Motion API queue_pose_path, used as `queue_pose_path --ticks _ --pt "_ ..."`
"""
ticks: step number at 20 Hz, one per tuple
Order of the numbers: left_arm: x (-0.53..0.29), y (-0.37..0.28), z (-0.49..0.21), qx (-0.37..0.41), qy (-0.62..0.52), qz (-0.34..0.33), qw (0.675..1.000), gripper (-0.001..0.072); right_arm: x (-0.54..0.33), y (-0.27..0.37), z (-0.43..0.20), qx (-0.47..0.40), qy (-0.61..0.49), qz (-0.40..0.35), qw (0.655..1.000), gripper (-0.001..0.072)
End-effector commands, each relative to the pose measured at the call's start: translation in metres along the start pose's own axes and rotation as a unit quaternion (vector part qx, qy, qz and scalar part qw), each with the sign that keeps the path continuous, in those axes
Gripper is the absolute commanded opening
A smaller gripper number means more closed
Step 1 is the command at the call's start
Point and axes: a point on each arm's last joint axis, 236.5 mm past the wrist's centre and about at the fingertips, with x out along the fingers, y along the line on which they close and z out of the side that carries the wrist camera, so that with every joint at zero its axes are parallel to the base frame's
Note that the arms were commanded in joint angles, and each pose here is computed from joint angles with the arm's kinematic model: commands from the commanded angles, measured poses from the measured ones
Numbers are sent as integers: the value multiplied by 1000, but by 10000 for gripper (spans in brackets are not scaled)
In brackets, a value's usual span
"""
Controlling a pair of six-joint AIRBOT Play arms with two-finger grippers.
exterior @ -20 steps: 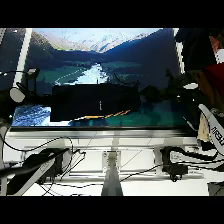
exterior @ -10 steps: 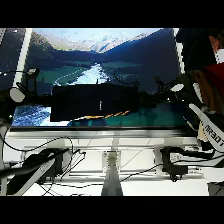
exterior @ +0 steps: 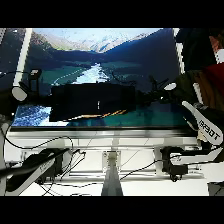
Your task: Fold the clothes and pants, and hang the long-sleeved shirts on hangers.
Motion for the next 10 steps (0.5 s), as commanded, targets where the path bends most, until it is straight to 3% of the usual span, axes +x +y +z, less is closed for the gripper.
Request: queue_pose_path --ticks 1,2,3,4,5,6,7,10 --pt "4 -3 1 -8 1 -8 1000 12 10 19 1 -4 -10 17 1000 190" --pt "4 -3 1 -8 1 -8 1000 12 13 25 0 -7 -9 20 1000 41" --pt "4 -3 2 -7 0 -8 1000 12 14 29 0 -20 -9 20 1000 31" --pt "4 -2 2 -7 0 -7 1000 73 12 35 3 -46 -8 22 999 31" --pt "3 -1 3 -5 -1 -4 1000 289 7 42 7 -70 -8 22 997 31" --pt "2 1 3 -1 -1 1 1000 586 -1 46 14 -99 -13 12 995 31" --pt "0 5 6 5 -3 9 1000 702 -12 51 23 -128 -21 -1 992 30" --pt "-12 16 19 23 -15 35 999 695 -73 64 66 -183 -89 -66 977 30"
